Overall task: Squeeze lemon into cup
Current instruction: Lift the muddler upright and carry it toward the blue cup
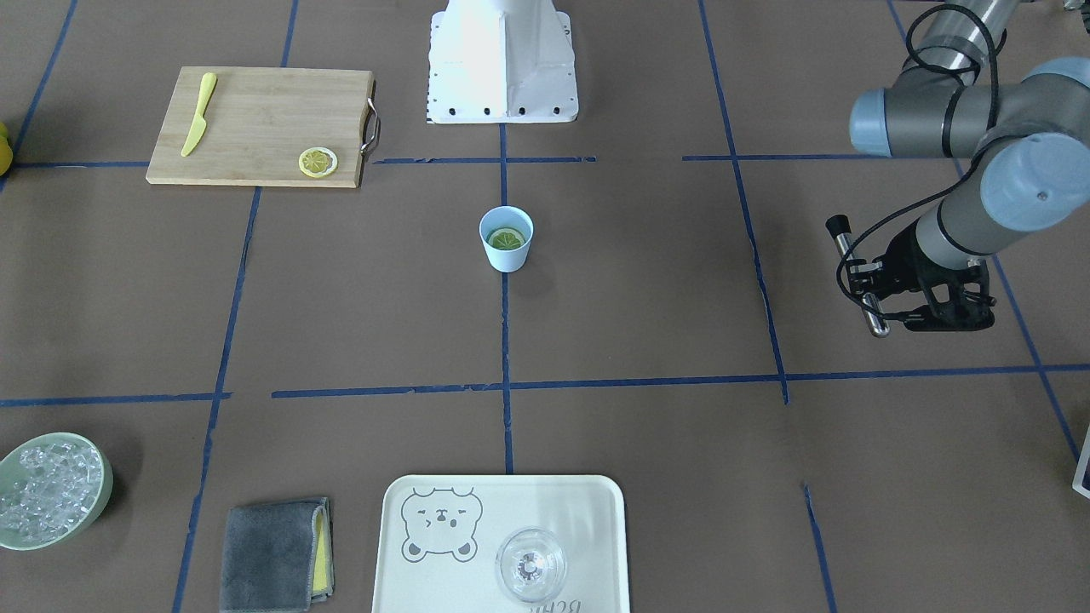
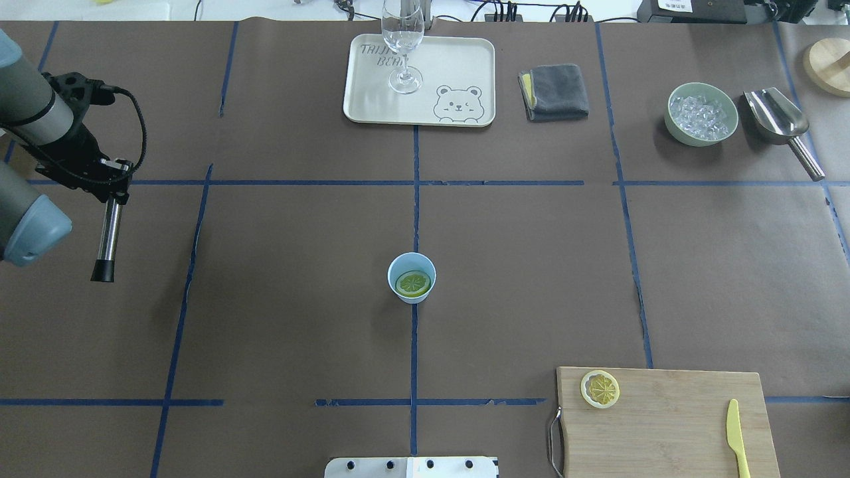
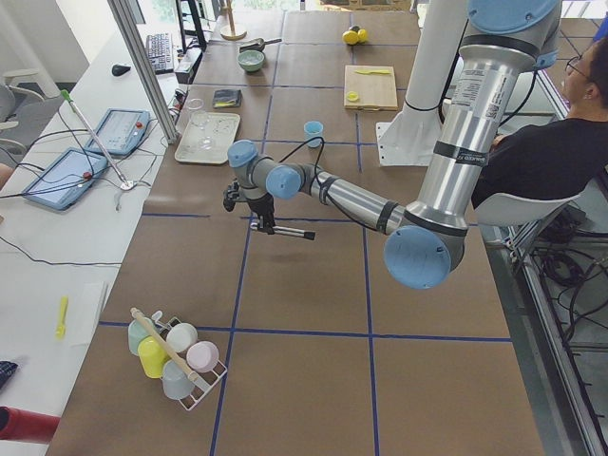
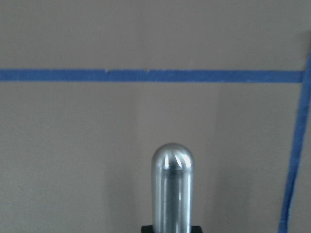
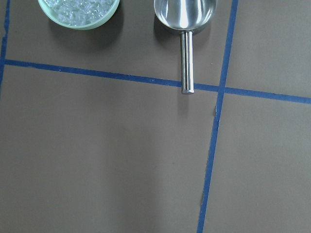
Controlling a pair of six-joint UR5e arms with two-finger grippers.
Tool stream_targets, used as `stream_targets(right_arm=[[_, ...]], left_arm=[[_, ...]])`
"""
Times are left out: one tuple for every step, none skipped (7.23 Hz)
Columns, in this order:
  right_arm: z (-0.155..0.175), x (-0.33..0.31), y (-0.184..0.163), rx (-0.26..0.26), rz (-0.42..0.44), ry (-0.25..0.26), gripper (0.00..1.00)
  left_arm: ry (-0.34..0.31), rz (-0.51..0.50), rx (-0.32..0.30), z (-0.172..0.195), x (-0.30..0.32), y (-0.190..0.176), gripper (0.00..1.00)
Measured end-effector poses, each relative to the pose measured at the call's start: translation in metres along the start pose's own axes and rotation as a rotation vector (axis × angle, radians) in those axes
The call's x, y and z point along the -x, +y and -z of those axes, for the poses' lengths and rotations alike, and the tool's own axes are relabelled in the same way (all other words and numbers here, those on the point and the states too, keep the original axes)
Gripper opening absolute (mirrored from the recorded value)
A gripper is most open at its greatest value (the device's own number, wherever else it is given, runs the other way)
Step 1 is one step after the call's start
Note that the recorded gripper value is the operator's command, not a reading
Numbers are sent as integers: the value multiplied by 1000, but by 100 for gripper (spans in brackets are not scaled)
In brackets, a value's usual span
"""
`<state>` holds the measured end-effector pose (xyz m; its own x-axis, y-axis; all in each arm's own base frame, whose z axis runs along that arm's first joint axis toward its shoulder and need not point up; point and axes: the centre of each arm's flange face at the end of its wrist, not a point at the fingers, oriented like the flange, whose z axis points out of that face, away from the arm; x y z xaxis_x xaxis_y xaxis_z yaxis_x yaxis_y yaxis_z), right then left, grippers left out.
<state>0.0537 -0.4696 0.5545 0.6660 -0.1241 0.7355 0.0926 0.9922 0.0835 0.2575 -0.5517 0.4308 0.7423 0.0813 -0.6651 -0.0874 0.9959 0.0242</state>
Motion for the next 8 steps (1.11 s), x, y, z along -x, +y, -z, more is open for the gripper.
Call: stream_targets(right_arm=[[0,0,1,1,-2,0,100],[-1,0,2,1,-3,1,100],[0,0,3,1,-3,1,100],[-1,-1,3,3,-5,0,100],[-2,-2,3,4,-6,0,100],[-2,-1,2,5,-6,0,100],[-4,-3,3,8,-9,0,100],[-5,-5,5,11,-12,-1,100]], left_arm=[[2,-29,-77,36,-34,-9,0],[21,-46,-152,71,-67,-17,0],[42,-60,-250,108,-99,-17,0],[65,-67,-351,137,-134,-7,0],[89,-72,-435,149,-172,17,0],[121,-74,-511,157,-207,46,0],[176,-71,-574,166,-234,76,0],[241,-51,-638,173,-256,101,0]])
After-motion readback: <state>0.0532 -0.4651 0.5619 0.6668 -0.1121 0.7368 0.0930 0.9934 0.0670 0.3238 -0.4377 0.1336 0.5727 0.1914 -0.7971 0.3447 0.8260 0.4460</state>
